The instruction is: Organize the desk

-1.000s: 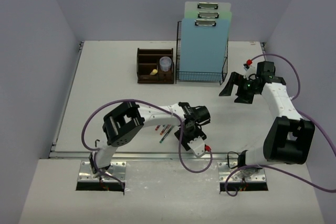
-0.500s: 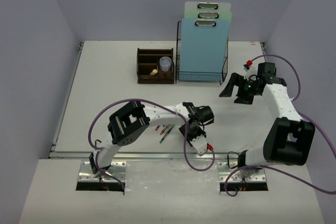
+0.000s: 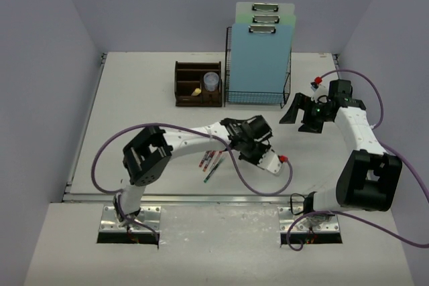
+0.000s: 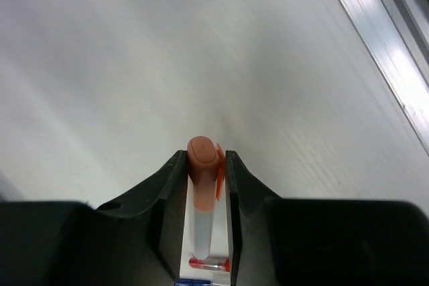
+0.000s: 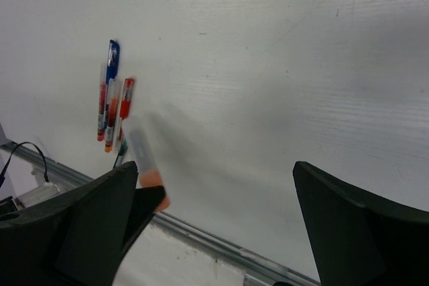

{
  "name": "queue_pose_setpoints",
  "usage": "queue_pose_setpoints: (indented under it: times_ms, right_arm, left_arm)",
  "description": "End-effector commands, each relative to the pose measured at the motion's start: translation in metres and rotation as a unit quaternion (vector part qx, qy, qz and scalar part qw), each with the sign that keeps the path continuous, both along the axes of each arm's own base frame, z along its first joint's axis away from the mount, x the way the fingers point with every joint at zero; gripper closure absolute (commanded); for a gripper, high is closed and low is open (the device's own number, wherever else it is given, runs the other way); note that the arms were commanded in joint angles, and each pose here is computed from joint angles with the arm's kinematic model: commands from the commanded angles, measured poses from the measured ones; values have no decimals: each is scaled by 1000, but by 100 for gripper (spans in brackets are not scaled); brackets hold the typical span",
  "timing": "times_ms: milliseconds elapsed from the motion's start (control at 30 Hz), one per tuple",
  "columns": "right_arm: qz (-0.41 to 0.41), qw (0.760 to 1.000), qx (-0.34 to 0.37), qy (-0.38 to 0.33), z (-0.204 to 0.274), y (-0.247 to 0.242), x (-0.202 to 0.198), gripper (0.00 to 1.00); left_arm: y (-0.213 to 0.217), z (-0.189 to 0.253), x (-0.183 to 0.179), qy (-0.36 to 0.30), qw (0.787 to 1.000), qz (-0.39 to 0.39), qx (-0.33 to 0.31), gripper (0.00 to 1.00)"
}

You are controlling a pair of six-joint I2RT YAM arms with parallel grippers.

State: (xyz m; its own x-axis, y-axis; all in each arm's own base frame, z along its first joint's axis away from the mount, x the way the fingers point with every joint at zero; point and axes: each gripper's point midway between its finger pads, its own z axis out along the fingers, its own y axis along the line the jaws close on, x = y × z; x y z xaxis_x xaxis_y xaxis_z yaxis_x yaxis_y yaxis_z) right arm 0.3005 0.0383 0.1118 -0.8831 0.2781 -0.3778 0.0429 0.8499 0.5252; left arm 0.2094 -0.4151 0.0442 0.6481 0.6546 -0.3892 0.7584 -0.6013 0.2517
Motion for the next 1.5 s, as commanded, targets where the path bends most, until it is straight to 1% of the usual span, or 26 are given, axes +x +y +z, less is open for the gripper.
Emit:
queue_pose_setpoints:
  times_ms: [0,33,67,133,200,233,300,333,400,433,467,567,633,700,767,800,967,1033,1100,1200,1300,1467]
  right_arm:
    - [3,1000,13,-26,14,3,6,1]
    - [2,1000,15,-24,14,3,6,1]
    - [1,1000,17,-24,14,4,7,1]
    - [0,1000,22,-21,13,5,8,1]
    - [0,999,26,-20,14,6,10,1]
    - [0,999,28,-17,13,6,10,1]
    - [-2,999,30,-14,12,6,12,1]
    - [-3,999,32,-13,12,6,13,1]
    - [-6,999,34,-11,13,6,15,1]
    - [-7,999,36,-9,13,6,15,1]
    - [-7,999,36,-8,12,6,16,1]
    - [-7,999,35,-2,10,5,17,1]
    - [-5,1000,31,1,9,4,17,1]
    - [-6,1000,28,2,7,3,17,1]
    - [-5,1000,27,6,5,3,17,1]
    - [-5,1000,27,8,4,3,17,1]
    - [-3,999,35,15,1,5,18,1]
    - [-2,999,37,16,1,5,18,1]
    - [1,999,36,13,2,5,18,1]
    - [6,999,38,9,4,6,17,1]
    - [10,999,40,3,6,7,18,1]
    - [13,999,43,1,7,8,18,1]
  left_arm:
    - [-10,195,86,79,909,233,-337,100]
    - [11,235,114,84,868,278,-402,100]
    - [33,249,134,94,838,323,-429,100]
    - [74,272,168,110,769,413,-476,100]
    - [127,285,208,85,708,483,-508,100]
    - [147,296,221,71,686,496,-528,100]
    - [201,298,250,52,637,538,-550,100]
    - [222,296,260,46,623,548,-556,100]
    - [242,285,266,51,628,543,-555,100]
    - [245,280,267,57,636,533,-556,100]
    - [251,272,270,43,648,522,-553,100]
    - [260,252,276,18,668,512,-540,100]
    - [260,234,274,18,693,492,-526,100]
    - [259,217,272,37,712,477,-513,100]
    - [256,205,271,53,724,469,-503,100]
    - [253,194,269,67,733,459,-497,100]
    - [241,175,261,88,766,411,-486,100]
    - [241,171,262,85,771,404,-484,100]
    - [240,161,266,77,782,393,-477,100]
    - [239,154,271,72,793,381,-470,100]
    - [238,147,279,65,797,378,-467,100]
    - [240,140,293,50,797,382,-466,100]
